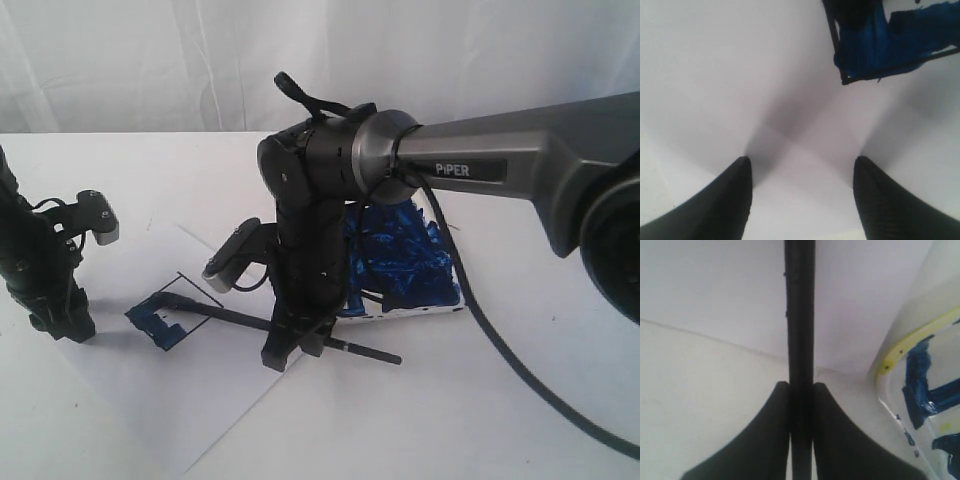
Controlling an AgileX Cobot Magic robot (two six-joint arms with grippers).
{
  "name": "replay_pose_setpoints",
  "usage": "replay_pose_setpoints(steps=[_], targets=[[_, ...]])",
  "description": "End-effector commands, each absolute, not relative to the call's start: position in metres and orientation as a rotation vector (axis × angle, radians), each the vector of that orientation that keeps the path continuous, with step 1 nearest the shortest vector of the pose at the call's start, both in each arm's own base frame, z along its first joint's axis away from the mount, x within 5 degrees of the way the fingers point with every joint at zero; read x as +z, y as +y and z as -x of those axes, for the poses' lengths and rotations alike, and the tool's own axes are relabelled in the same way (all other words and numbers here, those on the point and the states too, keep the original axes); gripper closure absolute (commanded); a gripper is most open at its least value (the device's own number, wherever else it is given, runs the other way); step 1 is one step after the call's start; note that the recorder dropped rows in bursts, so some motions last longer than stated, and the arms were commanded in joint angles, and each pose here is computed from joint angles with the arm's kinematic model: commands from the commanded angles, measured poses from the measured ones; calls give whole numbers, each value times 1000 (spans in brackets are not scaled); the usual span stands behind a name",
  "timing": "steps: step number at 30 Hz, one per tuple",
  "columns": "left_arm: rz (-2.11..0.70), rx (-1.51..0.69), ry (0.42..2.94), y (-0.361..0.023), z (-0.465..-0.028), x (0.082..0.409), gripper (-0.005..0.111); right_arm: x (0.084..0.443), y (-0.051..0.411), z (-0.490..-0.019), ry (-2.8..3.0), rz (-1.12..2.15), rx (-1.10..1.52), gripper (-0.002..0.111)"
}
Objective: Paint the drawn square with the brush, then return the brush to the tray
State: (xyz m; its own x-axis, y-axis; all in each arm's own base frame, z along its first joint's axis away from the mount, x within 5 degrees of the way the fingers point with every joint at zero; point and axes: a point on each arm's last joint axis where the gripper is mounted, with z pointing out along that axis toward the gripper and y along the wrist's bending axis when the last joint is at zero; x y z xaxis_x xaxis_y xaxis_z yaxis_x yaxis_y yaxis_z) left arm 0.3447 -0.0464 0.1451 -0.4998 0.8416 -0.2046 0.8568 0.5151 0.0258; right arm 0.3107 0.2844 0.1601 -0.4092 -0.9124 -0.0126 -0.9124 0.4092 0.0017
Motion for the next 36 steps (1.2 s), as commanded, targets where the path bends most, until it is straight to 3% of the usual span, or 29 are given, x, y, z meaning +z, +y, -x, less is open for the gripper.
replay_pose_setpoints(steps=[1,12,20,24,32,36], targets=[[-1475,-164,2624,-45,-339,130,43,162,281,-314,2637,1668,-47,108],[-1475,-164,2624,-45,-339,130,43,162,277,-319,2626,1634,-151,108],[-1475,-164,2624,-45,-339,130,43,162,288,-308,2545,1820,121,108],[-1475,-164,2624,-45,-339,130,43,162,288,-306,2561,1831,132,108],[-1475,-164,2624,-45,-339,130,43,162,275,-318,2641,1639,-165,108],[-1475,-164,2624,-45,-339,130,43,162,275,-319,2638,1629,-182,108]])
